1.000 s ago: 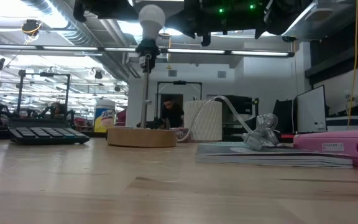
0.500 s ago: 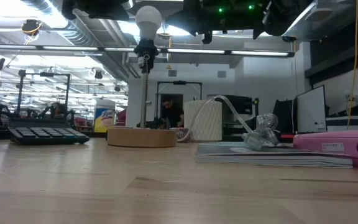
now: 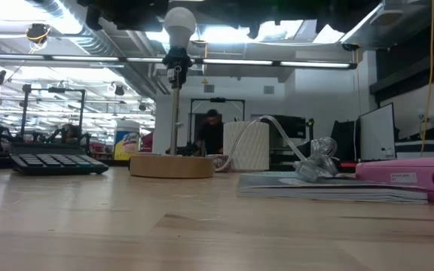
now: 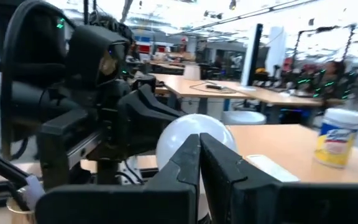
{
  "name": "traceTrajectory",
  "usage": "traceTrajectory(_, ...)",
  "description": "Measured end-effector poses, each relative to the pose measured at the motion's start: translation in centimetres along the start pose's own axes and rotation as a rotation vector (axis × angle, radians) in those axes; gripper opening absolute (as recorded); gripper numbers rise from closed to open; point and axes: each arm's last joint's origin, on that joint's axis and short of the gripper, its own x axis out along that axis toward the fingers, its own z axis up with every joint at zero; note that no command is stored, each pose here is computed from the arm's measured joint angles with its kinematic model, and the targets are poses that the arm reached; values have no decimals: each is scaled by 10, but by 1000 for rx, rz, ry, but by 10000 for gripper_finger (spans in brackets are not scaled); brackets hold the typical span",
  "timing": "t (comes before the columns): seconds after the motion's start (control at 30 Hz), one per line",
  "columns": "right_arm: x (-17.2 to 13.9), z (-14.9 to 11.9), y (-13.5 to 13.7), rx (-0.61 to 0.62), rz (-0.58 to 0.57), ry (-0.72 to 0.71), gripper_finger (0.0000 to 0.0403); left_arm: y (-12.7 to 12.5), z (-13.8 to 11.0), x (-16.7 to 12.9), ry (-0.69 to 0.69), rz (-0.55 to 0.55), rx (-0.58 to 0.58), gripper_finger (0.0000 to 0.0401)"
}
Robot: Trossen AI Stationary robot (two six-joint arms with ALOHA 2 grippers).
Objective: Screw lightbulb
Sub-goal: Remove the lightbulb from the lamp
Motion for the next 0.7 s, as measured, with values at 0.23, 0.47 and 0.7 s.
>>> traceTrajectory(0.23,-1,-1,2,-28,-24,13,17,-1,0,3,-6,-63,-1,1)
traceTrajectory(0.47,4,-5,-12,-7,-29,40,17,-3,0,-2,-8,-94,-2,1)
traceTrajectory(0.7,8,-12,-23,35,-20,49,17,-4,0,-5,-8,-109,-13,1)
